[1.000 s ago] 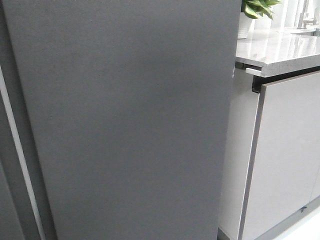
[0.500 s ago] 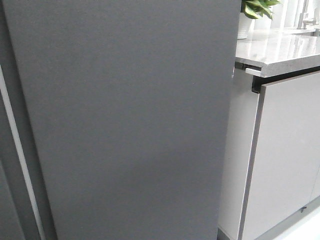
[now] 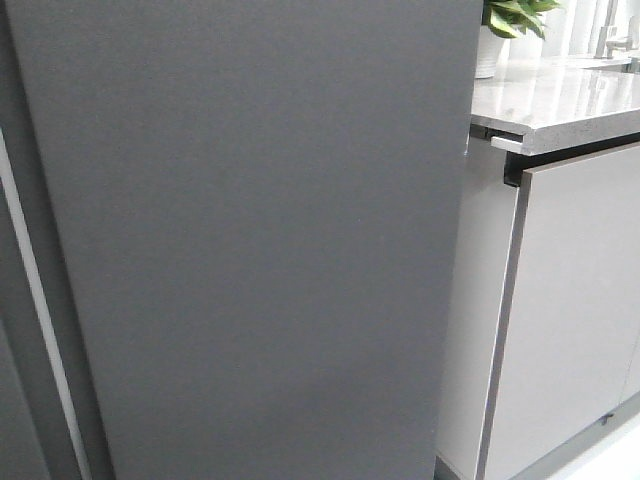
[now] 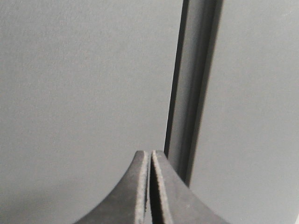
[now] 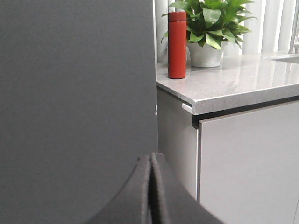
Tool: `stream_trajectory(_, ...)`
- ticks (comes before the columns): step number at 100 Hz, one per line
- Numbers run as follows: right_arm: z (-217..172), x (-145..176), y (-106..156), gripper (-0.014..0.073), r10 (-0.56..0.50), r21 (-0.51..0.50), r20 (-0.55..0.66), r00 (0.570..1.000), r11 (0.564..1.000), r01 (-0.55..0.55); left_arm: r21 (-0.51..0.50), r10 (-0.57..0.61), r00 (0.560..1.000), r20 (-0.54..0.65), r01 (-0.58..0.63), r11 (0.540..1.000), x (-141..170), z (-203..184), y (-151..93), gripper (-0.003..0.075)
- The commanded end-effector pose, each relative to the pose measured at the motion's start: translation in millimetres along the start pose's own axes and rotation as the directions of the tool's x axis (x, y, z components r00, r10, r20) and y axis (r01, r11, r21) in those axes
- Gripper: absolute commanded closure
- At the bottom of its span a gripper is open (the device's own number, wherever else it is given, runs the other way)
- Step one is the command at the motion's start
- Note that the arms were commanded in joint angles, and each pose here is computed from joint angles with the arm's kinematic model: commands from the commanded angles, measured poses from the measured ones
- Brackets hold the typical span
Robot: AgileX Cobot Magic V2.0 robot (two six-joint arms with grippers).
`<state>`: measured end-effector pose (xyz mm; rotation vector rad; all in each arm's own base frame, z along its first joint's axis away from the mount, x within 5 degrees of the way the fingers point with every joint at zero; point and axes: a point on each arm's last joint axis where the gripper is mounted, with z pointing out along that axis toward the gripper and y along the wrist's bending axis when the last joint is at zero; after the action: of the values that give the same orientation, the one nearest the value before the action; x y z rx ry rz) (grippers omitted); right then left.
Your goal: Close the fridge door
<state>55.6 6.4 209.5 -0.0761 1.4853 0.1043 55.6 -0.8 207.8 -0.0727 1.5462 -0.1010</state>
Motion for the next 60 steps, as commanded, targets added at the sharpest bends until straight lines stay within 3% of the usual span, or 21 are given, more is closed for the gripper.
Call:
stream_trajectory(1,-1.5,-1.9,0.7,0.0666,-0.025,-0.004,0.089,0.996,1.0,0.025,0.013,-0.009,0.998,0.062,0.008,1.0,4.9,-0.3,0.1,0.074)
stream_trajectory(19,-1.9,-5.9,0.1,0.0666,0.072,-0.009,0.133,0.989,0.997,-0.071,0.013,-0.009,0.998,0.062,0.008,1.0,4.9,-0.3,0.1,0.074)
stream_trajectory(60,-2.0,-6.2,0.1,0.0666,0.072,-0.01,0.135,0.988,0.997,-0.071,0.013,-0.009,0.998,0.062,0.008,1.0,4.9,-0.3,0.1,0.074)
